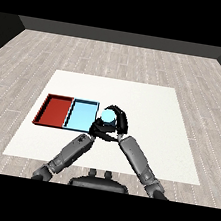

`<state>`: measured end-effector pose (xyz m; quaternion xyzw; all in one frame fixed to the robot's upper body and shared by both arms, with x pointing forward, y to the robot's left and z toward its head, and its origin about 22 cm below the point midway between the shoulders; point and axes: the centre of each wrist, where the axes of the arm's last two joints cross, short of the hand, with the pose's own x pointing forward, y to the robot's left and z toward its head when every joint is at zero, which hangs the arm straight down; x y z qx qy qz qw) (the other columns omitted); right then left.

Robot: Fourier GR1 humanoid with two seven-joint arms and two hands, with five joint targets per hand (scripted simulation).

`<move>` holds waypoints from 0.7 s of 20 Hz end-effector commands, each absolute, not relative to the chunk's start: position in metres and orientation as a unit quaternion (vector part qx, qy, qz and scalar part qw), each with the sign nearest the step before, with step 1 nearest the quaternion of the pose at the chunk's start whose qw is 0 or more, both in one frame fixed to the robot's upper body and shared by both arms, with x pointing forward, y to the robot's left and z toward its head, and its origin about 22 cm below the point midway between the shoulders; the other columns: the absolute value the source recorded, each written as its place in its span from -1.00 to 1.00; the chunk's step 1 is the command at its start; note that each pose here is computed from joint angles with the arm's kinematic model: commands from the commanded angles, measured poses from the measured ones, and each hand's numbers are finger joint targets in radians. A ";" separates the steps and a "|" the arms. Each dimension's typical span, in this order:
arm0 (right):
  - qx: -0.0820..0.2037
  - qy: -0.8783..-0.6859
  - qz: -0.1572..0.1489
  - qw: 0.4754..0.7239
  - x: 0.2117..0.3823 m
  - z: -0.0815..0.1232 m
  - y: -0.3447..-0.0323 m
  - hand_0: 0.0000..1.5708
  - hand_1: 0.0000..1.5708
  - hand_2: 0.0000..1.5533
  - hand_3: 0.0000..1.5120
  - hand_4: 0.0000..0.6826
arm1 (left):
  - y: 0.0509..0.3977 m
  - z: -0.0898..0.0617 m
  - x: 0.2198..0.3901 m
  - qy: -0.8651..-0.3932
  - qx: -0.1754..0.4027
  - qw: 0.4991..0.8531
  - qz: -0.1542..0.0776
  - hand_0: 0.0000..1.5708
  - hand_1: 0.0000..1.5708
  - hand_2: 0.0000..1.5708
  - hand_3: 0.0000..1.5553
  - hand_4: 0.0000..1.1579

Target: Pick the blue can and put it in the blue box

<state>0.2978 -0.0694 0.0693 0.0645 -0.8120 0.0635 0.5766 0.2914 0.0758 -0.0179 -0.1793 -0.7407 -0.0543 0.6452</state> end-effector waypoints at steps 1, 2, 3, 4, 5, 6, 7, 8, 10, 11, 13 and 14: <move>0.080 -0.815 0.046 0.572 0.288 0.049 -0.066 0.87 0.87 0.87 0.83 0.76 | 0.069 -0.019 0.306 -0.734 -0.155 0.658 -0.066 -1.00 -1.00 -1.00 -1.00 -0.36; 0.094 -0.807 0.041 0.582 0.285 0.065 -0.072 0.88 0.88 0.89 0.84 0.74 | 0.065 -0.021 0.292 -0.725 -0.142 0.670 -0.066 -1.00 -1.00 -1.00 -1.00 -0.28; 0.091 -0.808 0.048 0.580 0.287 0.054 -0.073 0.89 0.89 0.89 0.84 0.73 | 0.071 -0.010 0.300 -0.732 -0.134 0.665 -0.066 -1.00 -1.00 -1.00 -1.00 -0.18; 0.096 -0.810 0.048 0.576 0.302 0.059 -0.072 0.88 0.88 0.89 0.85 0.74 | 0.052 -0.011 0.303 -0.727 -0.134 0.668 -0.082 -1.00 -1.00 -1.00 -1.00 -0.13; 0.109 -0.804 0.039 0.583 0.280 0.071 -0.066 0.88 0.88 0.89 0.85 0.76 | 0.061 -0.020 0.283 -0.731 -0.133 0.667 -0.052 -1.00 -1.00 -1.00 -1.00 -0.08; 0.105 -0.807 0.040 0.579 0.292 0.072 -0.064 0.87 0.87 0.88 0.84 0.77 | 0.065 -0.022 0.300 -0.738 -0.134 0.659 -0.054 -1.00 -1.00 -1.00 -1.00 -0.01; 0.106 -0.813 0.028 0.572 0.290 0.064 -0.061 0.87 0.87 0.87 0.84 0.78 | 0.063 -0.022 0.299 -0.731 -0.106 0.673 -0.035 -1.00 -1.00 -0.87 -1.00 0.04; 0.106 -0.808 0.032 0.579 0.291 0.045 -0.055 0.87 0.87 0.88 0.84 0.78 | 0.061 -0.023 0.291 -0.724 -0.128 0.677 -0.019 -0.45 -0.45 -0.21 -0.36 -0.01; 0.111 -0.811 0.022 0.574 0.279 0.062 -0.057 0.85 0.85 0.86 0.83 0.80 | 0.068 -0.024 0.293 -0.723 -0.172 0.669 0.020 0.83 0.83 0.79 0.56 0.08; 0.123 -0.809 0.019 0.575 0.283 0.078 -0.066 0.86 0.86 0.86 0.84 0.82 | 0.071 -0.023 0.305 -0.730 -0.169 0.661 0.019 1.00 1.00 0.95 0.70 0.15; 0.117 -0.808 0.012 0.578 0.288 0.074 -0.068 0.86 0.86 0.85 0.85 0.86 | 0.062 -0.031 0.297 -0.722 -0.168 0.671 0.023 1.00 1.00 1.00 0.88 0.41; 0.124 -0.805 0.016 0.580 0.292 0.079 -0.054 0.86 0.86 0.86 0.85 0.85 | 0.070 -0.034 0.298 -0.724 -0.167 0.669 0.031 1.00 1.00 1.00 0.91 0.45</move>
